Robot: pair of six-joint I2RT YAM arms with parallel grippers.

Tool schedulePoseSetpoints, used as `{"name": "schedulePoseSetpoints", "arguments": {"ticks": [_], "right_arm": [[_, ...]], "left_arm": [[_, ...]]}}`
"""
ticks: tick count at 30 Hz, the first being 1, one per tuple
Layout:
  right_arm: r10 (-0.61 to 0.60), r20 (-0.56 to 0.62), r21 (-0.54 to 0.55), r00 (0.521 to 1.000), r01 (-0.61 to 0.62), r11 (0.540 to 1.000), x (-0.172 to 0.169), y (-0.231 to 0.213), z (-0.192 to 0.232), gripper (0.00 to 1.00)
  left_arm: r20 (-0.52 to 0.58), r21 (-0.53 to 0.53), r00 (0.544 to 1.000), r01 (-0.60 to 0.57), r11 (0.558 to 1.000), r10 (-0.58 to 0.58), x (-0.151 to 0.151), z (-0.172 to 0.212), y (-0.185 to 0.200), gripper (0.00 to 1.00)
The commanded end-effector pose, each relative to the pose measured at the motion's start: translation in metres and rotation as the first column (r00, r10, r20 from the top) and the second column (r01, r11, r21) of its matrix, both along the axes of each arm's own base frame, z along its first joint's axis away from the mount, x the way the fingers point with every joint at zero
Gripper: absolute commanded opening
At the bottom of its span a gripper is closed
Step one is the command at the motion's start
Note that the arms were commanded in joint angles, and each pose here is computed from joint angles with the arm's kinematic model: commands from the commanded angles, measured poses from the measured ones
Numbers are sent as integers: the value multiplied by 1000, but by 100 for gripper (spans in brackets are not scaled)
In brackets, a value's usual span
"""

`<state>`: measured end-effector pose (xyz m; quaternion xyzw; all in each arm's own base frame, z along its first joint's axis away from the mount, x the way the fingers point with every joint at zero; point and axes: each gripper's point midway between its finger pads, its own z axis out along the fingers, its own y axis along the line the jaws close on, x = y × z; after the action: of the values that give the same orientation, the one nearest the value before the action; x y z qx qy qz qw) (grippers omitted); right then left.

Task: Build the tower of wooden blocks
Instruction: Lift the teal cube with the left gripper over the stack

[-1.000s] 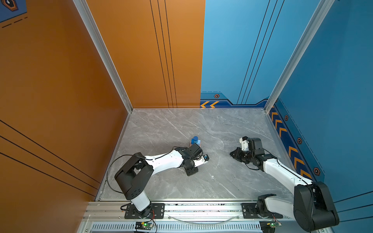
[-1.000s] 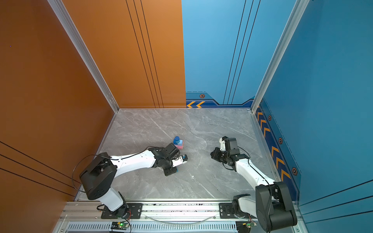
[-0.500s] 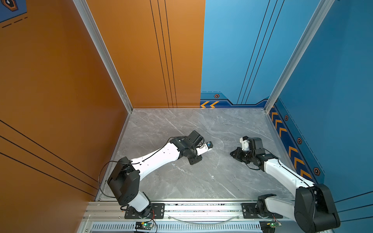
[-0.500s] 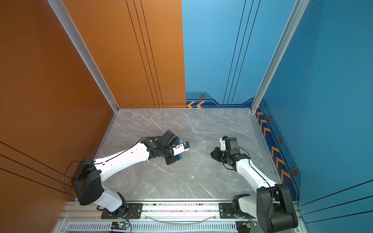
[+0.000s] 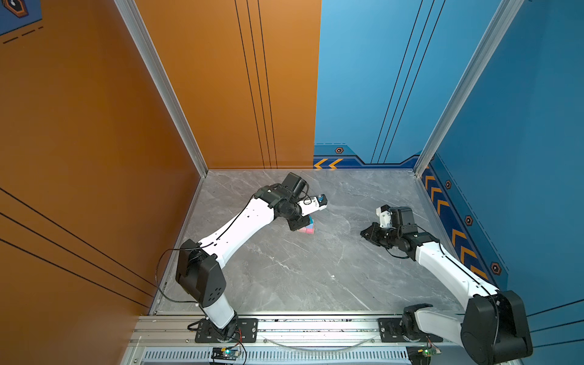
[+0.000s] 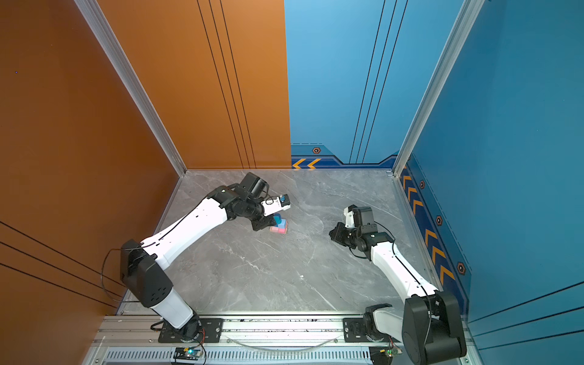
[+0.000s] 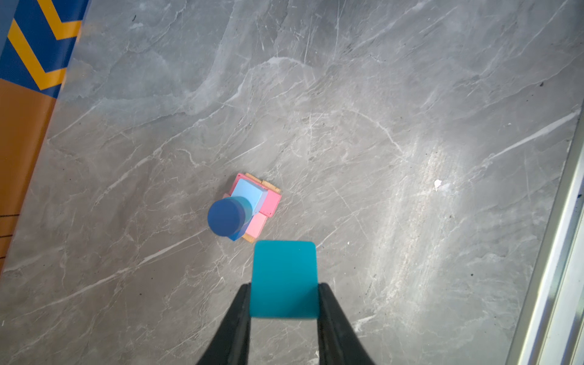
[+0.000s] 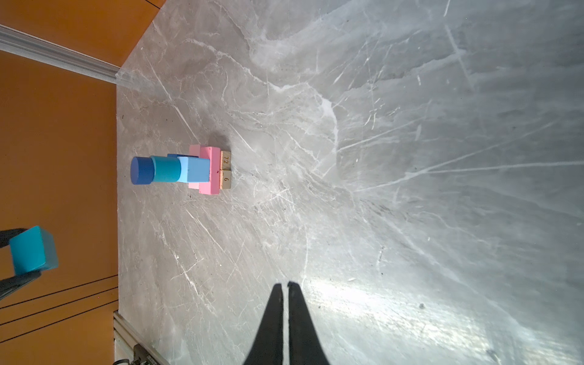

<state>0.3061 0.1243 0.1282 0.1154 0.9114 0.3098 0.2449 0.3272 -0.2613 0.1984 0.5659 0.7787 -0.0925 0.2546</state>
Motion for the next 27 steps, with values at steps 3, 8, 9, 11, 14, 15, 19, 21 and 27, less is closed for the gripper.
{"name": "schedulePoseSetpoints", "arguments": {"ticks": [3,8,9,11,14,15,19,21,27], "right_arm": [[-32,-31,-31,999,31,999,4,-8,2,9],[-39,-37,-31,999,37,999,6,-8,1,9],[-40,-40,-32,998,38,999,6,-9,0,9],[-39,-45,-35,998,38,999,6,-9,-1,9],[-44,-52,-37,998,42,998,7,-11,-3,9],[-45,-53,-36,998,43,998,7,-11,-3,9],[-49,-59,-35,997,47,998,9,-13,-4,9],[-52,-62,-34,997,50,998,10,-13,-5,9],[-50,-72,-25,996,48,999,12,-13,-8,9]], "left_arm": [[-39,-16,998,57,998,-57,2,-2,-5,4],[-51,-4,997,59,998,-60,11,-10,-5,5],[-55,-6,997,58,998,-58,13,-11,-5,5],[-61,-17,997,56,998,-57,16,-12,-4,5],[-69,-16,997,45,999,-46,23,-16,-5,6],[-70,-13,997,44,999,-45,24,-17,-6,6],[-81,-5,996,33,999,-33,31,-23,-8,7],[-87,1,996,18,1000,-18,34,-26,-8,7],[-94,-2,995,-11,1000,10,43,-29,-13,6]]}}
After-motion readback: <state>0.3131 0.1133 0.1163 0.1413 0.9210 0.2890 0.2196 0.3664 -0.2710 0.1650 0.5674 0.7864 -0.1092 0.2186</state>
